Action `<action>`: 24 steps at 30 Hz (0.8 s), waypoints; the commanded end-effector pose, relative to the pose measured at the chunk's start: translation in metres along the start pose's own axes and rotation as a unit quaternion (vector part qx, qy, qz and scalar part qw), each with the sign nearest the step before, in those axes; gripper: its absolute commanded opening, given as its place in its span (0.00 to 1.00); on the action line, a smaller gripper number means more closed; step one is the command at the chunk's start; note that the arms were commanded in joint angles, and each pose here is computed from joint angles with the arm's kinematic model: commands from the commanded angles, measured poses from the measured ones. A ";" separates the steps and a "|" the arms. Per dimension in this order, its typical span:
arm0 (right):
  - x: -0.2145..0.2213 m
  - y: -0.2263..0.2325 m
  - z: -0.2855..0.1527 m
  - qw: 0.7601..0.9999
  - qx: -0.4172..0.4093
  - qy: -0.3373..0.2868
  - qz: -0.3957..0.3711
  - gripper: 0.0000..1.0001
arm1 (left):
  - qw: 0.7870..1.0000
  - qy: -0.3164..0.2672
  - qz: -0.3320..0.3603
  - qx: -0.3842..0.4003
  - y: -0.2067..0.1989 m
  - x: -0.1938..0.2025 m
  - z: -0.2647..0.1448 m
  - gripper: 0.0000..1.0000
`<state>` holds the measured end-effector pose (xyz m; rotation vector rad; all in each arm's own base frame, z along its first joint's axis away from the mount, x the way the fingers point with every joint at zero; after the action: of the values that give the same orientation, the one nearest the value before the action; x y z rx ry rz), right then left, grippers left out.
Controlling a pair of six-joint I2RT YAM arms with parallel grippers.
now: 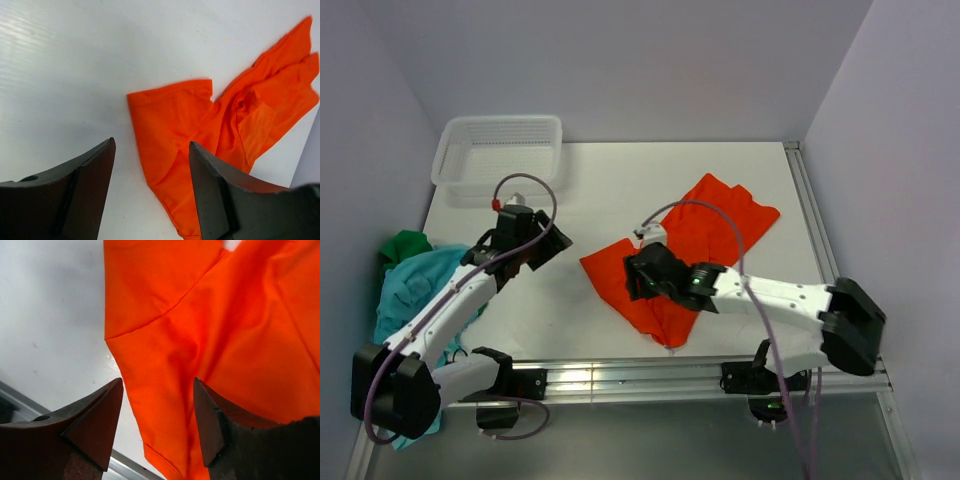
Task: Roll the t-shirts
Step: Flatten the tshirt
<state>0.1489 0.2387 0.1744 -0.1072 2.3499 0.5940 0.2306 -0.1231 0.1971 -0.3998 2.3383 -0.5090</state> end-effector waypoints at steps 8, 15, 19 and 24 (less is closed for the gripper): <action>-0.015 0.081 0.085 0.989 0.062 0.018 -0.132 0.59 | 0.991 -0.086 -0.094 -0.046 0.056 -0.034 -0.043 0.63; -0.015 0.103 0.144 0.978 0.115 0.034 -0.170 0.58 | 0.989 -0.094 -0.116 -0.011 0.063 -0.032 -0.045 0.60; -0.021 0.113 0.162 0.980 0.107 0.035 -0.165 0.57 | 0.990 -0.092 -0.108 -0.003 0.061 -0.034 -0.047 0.60; -0.024 0.107 0.183 0.979 0.131 0.037 -0.151 0.53 | 0.991 -0.091 -0.094 -0.005 0.061 -0.035 -0.049 0.58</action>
<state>0.2364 0.4136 0.0986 -0.4294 2.4294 0.1601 0.2103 -0.0434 0.2082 -0.7168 2.1817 -0.5082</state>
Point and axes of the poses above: each gripper's point midway between its finger pads, its own z axis out along the fingers, its own y axis along the line the jaws close on, x = y × z, the point moved 9 cm from there along -z, back along the fingers, and after that the axes turned 10 degrees about z, right-handed, at the moved point
